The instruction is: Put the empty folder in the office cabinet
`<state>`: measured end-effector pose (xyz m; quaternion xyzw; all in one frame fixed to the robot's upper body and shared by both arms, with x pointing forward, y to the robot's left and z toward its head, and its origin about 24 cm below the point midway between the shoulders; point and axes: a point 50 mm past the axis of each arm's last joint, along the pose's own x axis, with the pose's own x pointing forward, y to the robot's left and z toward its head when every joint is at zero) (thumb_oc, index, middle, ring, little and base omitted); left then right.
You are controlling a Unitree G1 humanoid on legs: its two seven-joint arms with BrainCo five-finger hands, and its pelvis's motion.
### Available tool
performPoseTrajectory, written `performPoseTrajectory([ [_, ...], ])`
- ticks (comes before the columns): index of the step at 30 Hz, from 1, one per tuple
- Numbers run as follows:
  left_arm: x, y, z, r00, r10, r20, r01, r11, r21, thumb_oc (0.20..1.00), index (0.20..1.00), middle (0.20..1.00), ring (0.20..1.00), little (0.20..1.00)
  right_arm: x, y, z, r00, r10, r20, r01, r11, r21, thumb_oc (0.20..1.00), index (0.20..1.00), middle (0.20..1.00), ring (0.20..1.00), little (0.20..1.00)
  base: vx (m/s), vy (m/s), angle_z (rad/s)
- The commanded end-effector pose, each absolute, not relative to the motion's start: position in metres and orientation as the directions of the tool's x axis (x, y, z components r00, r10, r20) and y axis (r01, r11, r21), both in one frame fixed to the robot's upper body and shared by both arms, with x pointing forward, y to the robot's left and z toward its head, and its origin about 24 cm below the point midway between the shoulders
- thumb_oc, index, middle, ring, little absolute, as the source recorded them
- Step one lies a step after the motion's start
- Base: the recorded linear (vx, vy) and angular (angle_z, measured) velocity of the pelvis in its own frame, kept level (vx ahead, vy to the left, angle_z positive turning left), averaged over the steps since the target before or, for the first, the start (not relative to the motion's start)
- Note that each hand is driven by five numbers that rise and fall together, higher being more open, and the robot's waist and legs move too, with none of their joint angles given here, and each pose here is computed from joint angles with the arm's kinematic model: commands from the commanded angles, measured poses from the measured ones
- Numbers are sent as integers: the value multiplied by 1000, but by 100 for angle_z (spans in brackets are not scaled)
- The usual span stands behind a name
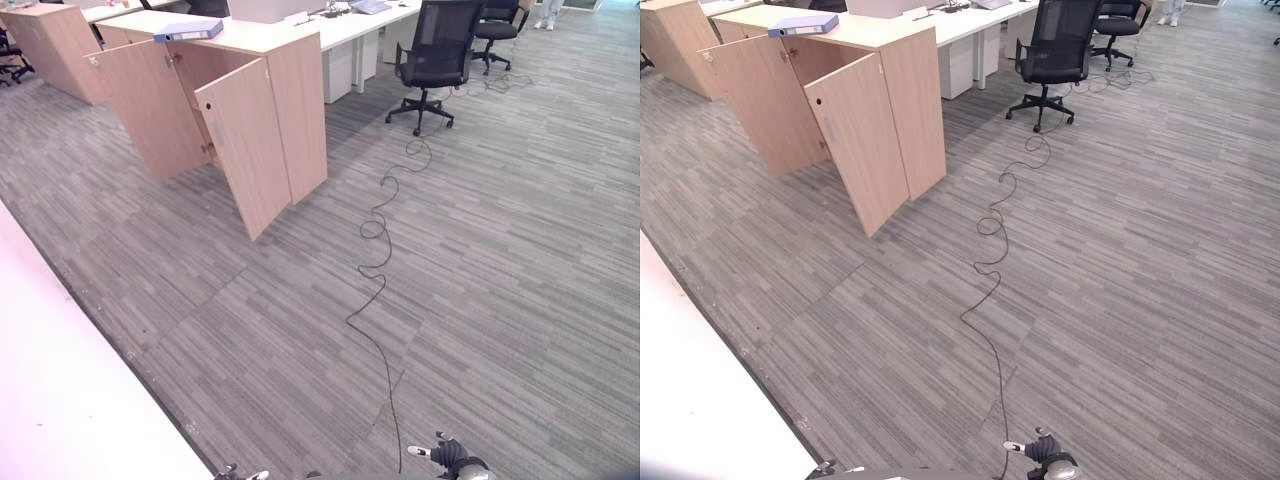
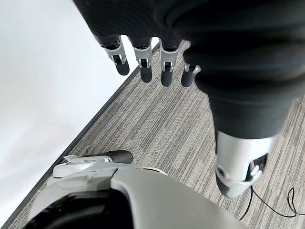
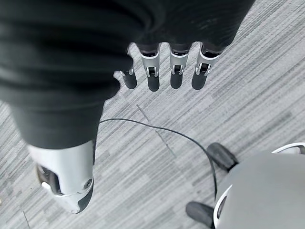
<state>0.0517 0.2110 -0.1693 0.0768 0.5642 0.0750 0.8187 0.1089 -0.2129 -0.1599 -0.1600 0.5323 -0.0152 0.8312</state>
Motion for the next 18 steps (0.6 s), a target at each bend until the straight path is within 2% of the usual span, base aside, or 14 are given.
performPoseTrajectory([
  [1, 59, 212, -169, 366, 220, -904, -8, 972, 233, 1000, 1000, 1000, 1000, 1000, 116, -209, -159, 450, -189, -873, -146, 949, -281, 1000, 1000, 1000, 1000, 1000, 0, 0, 0],
  [8, 64, 218, -167, 379, 242, -893, -23, 967, 252, 1000, 1000, 1000, 1000, 1000, 113, -211, -161, 421, -188, -888, -127, 957, -262, 1000, 1000, 1000, 1000, 1000, 22, -44, 5],
  [11, 72, 225, -164, 398, 268, -877, -54, 962, 269, 1000, 1000, 1000, 1000, 1000, 122, -208, -159, 438, -173, -882, -153, 953, -263, 1000, 1000, 1000, 1000, 1000, -37, -134, 14],
  [13, 86, 230, -160, 433, 306, -848, -134, 952, 275, 1000, 1000, 1000, 1000, 1000, 141, -211, -152, 486, -176, -856, -163, 944, -286, 1000, 1000, 1000, 1000, 1000, -206, -190, 36],
  [16, 90, 233, -158, 440, 339, -832, -210, 939, 272, 1000, 1000, 1000, 1000, 1000, 148, -216, -149, 502, -196, -842, -142, 942, -304, 1000, 1000, 1000, 1000, 1000, -85, -82, 69],
  [18, 80, 239, -158, 399, 380, -834, -308, 913, 269, 1000, 1000, 1000, 1000, 1000, 145, -220, -149, 499, -224, -837, -100, 945, -313, 1000, 1000, 1000, 1000, 1000, -27, -47, 100],
])
